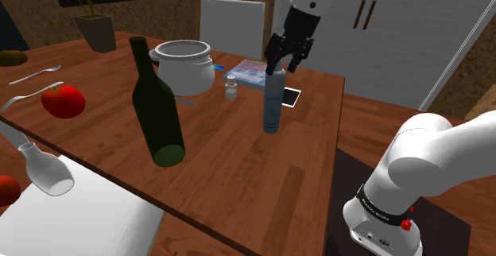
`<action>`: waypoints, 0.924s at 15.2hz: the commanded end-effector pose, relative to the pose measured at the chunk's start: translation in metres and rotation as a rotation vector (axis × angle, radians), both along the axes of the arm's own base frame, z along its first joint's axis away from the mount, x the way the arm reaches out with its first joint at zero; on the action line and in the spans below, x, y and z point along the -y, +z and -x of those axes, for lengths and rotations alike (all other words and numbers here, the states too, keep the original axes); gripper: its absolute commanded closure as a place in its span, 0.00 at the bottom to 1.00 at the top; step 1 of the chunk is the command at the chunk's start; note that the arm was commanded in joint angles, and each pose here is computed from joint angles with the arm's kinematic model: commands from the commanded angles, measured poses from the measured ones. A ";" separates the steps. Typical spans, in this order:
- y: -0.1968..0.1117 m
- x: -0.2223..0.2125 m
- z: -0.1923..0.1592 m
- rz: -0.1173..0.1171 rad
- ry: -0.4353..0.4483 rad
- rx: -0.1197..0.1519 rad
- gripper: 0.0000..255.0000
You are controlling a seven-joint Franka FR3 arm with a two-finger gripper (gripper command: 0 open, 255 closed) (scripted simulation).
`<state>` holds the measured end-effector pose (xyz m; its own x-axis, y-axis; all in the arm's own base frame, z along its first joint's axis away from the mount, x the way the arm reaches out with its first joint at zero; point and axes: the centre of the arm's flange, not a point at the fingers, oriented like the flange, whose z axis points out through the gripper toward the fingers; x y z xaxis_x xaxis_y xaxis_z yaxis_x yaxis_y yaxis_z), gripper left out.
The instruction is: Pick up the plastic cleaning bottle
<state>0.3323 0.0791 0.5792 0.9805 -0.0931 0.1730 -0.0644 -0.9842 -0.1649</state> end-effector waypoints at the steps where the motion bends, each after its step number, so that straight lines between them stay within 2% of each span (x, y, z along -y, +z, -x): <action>1: -0.012 0.000 0.001 0.000 0.000 0.001 0.00; 4: -0.020 0.000 0.001 0.000 0.000 0.001 0.00; 5: -0.021 0.000 0.002 0.000 0.000 0.001 1.00; 14: -0.020 0.000 0.001 0.000 0.000 0.001 1.00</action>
